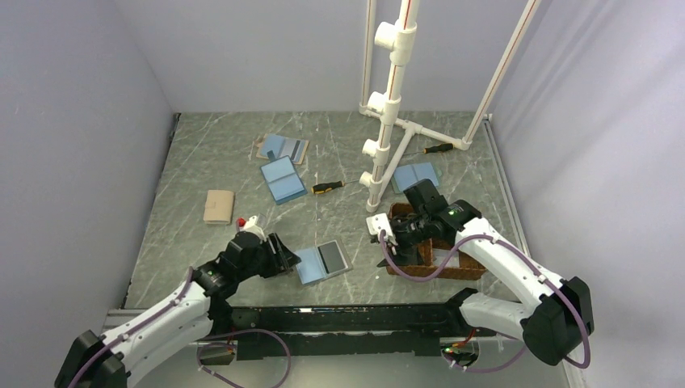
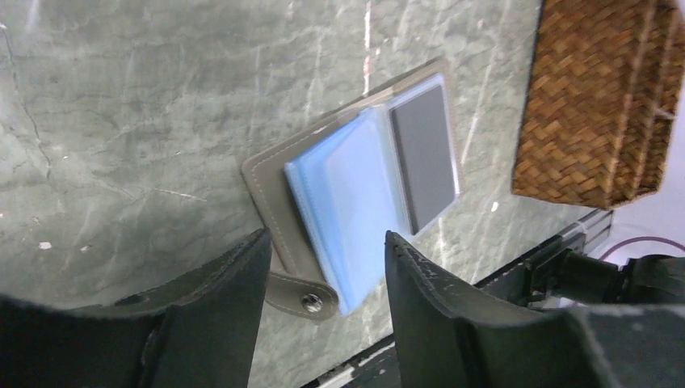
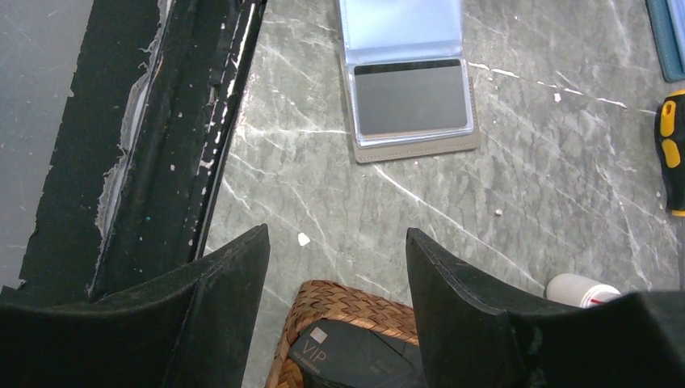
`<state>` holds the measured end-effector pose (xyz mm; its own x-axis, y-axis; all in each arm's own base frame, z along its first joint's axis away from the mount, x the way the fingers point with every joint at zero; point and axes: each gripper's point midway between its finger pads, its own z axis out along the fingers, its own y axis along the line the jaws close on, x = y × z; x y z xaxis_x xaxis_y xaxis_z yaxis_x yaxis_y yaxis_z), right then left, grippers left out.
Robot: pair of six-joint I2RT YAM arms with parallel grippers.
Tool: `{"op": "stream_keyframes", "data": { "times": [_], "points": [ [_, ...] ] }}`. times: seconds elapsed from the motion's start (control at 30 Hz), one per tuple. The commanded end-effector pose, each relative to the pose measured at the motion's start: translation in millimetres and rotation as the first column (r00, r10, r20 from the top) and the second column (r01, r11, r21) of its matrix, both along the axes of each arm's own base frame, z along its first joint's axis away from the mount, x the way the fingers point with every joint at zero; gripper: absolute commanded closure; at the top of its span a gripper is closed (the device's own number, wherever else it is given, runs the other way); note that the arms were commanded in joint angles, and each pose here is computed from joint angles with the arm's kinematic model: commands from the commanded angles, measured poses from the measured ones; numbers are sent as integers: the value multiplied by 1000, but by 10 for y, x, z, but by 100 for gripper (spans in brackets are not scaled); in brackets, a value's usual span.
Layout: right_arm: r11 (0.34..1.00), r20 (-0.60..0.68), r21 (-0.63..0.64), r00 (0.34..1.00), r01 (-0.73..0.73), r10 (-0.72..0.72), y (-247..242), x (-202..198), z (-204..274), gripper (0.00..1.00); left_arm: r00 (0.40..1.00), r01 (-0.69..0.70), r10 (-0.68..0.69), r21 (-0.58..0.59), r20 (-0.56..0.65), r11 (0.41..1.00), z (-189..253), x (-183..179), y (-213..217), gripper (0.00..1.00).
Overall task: Take the credit cards out of the card holder
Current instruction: Remove the credit card from the card holder.
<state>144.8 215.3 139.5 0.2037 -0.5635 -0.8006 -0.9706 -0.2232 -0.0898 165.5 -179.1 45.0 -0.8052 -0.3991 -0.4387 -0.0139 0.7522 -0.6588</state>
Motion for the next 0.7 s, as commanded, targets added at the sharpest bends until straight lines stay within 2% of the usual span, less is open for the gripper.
{"op": "stream_keyframes", "data": {
  "times": [0.0,0.2,0.33,0.43,0.57,0.67],
  "points": [
    [1000,15,12,1000,-12,12,48,18,-1,35,996,-18,22,-42,90,999,309,108,-15,37],
    [1000,14,-10,1000,-24,24,86,3,-61,36,986,-9,38,-175,161,984,555,127,-109,11],
    [999,39,-40,999,-30,32,158,14,-93,37,968,26,60,-337,244,941,802,147,-223,6],
    [997,83,-79,996,-26,33,257,60,-76,38,958,46,85,-438,275,898,945,151,-275,7],
    [994,92,-113,996,1,9,433,144,1,43,961,77,55,-453,270,888,1019,124,-338,9],
    [994,29,-92,998,64,-62,642,206,62,56,969,90,19,-423,247,902,998,127,-388,11]
  ]
}}
